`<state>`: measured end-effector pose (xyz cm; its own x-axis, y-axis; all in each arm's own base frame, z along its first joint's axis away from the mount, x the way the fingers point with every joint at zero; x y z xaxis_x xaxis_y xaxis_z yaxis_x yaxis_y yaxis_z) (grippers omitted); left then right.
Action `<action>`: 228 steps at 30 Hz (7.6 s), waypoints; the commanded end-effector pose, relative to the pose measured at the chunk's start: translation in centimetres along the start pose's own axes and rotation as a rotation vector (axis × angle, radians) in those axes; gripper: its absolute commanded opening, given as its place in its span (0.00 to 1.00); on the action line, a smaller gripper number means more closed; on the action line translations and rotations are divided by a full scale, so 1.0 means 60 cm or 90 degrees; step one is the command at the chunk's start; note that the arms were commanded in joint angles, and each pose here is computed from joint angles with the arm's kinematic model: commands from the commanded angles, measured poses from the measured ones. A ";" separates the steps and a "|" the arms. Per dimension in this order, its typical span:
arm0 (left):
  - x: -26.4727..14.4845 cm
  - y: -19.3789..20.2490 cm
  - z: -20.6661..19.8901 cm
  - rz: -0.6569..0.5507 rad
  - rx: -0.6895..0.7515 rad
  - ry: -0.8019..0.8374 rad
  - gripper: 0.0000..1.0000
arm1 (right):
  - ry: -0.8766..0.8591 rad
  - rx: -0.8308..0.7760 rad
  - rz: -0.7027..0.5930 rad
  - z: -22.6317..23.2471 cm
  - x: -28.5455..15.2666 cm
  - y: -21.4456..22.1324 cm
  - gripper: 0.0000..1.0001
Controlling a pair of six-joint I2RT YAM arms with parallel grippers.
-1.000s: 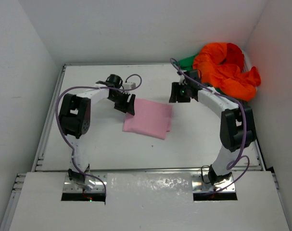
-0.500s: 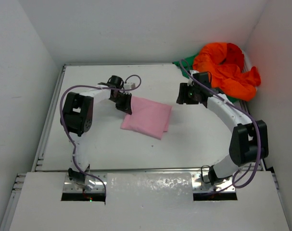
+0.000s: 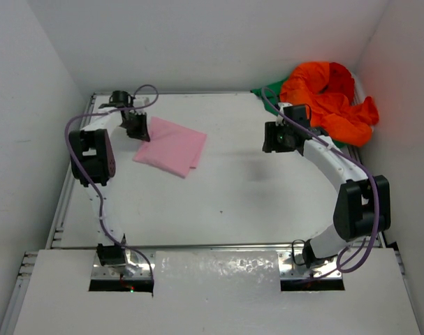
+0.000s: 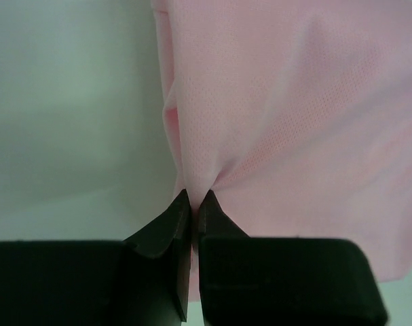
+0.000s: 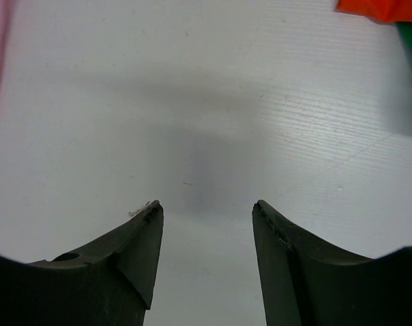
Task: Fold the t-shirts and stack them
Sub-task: Put the neatly folded tshirt into the corner of the board with the left arm, then grab crumpled tshirt from bin with the right arm, then move the tshirt to the center of the board, then flatten out the tshirt
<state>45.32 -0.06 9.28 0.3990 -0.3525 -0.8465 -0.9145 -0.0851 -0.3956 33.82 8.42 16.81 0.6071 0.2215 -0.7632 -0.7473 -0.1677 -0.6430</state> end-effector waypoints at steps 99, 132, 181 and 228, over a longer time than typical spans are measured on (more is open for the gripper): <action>-0.287 -0.193 0.067 -0.346 0.053 -0.129 0.79 | 0.263 -0.034 -0.701 -0.199 -0.540 -0.390 0.00; -0.373 -0.094 0.000 -0.328 0.114 -0.102 0.79 | -0.260 0.004 -0.308 0.104 0.031 -0.406 0.99; -0.386 0.049 0.035 -0.301 0.064 -0.126 0.79 | -0.380 -0.633 0.047 0.578 -0.008 0.149 0.00; 0.048 -0.016 -0.214 -0.043 0.238 -0.015 0.58 | -0.256 0.207 -0.093 0.083 0.028 0.194 0.00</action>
<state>43.48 -12.21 12.27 0.4014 -0.3660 -0.8396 -0.7972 0.3118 -0.5170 23.77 11.35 7.40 0.5653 0.5591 -0.6065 -0.8002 0.1931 -0.5678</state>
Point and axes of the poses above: each gripper's point midway between its finger pads, its own x axis out along the fingers, its own z axis along the line the jaws close on, y = z × x, the point moved 7 cm from there along -x, back along the fingers, and after that the axes turned 9 degrees about -x, right-handed, at the moved point
